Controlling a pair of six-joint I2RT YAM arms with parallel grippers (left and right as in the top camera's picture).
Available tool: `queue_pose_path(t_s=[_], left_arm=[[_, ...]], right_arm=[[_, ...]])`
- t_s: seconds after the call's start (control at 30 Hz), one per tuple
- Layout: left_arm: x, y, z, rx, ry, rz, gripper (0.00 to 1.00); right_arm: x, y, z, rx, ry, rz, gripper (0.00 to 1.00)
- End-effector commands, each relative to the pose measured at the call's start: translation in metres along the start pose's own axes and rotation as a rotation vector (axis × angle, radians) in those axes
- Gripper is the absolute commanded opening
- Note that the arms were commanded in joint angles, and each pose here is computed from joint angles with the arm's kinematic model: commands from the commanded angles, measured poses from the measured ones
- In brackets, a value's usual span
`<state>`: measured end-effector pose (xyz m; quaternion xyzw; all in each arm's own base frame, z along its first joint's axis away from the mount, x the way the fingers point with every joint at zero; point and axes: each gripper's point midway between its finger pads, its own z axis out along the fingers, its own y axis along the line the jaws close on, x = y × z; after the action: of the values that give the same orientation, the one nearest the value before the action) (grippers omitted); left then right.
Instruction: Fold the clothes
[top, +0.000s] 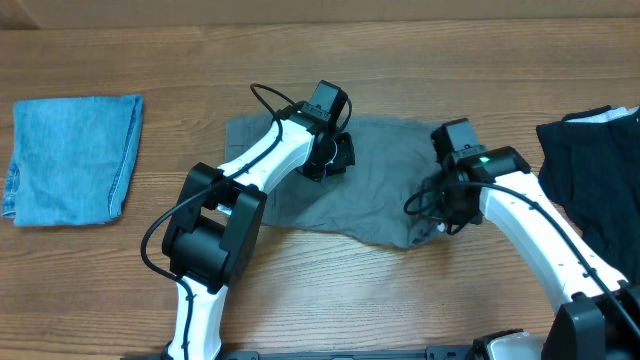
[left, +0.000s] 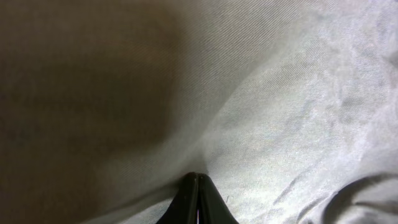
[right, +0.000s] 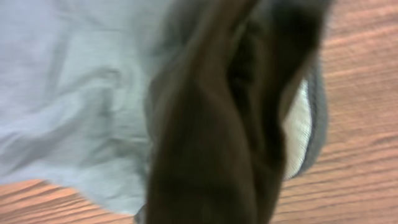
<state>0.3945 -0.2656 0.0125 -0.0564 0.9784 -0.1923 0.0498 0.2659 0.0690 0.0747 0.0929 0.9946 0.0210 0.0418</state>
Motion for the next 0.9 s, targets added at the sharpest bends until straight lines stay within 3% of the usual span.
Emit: queue_pose_path(t_s=[0.0, 0.03, 0.1, 0.23, 0.37, 0.43, 0.63, 0.87], left_arm=[[-0.003, 0.002, 0.007, 0.005, 0.005, 0.017, 0.05], [-0.003, 0.002, 0.007, 0.006, 0.003, 0.018, 0.05], [-0.004, 0.001, 0.007, 0.007, 0.001, 0.018, 0.05], [-0.003, 0.002, 0.007, 0.006, 0.003, 0.019, 0.06], [-0.003, 0.002, 0.007, 0.006, 0.003, 0.022, 0.08], [-0.003, 0.002, 0.007, 0.005, 0.003, 0.031, 0.08], [-0.003, 0.002, 0.007, 0.005, 0.003, 0.04, 0.09], [-0.002, 0.003, 0.007, 0.001, 0.009, 0.039, 0.09]], right_arm=[[0.002, -0.007, 0.0, -0.003, -0.001, 0.03, 0.04], [0.003, -0.007, 0.0, -0.004, 0.002, 0.03, 0.13], [0.004, -0.01, 0.0, 0.015, 0.004, 0.032, 0.48], [-0.001, -0.021, -0.008, 0.045, -0.006, 0.113, 0.53], [-0.019, -0.036, -0.049, 0.025, -0.072, 0.186, 0.58], [-0.024, -0.043, -0.061, 0.018, -0.099, 0.216, 0.78], [-0.031, -0.076, -0.074, 0.021, -0.142, 0.332, 1.0], [-0.065, -0.086, -0.052, -0.125, -0.145, 0.354, 1.0]])
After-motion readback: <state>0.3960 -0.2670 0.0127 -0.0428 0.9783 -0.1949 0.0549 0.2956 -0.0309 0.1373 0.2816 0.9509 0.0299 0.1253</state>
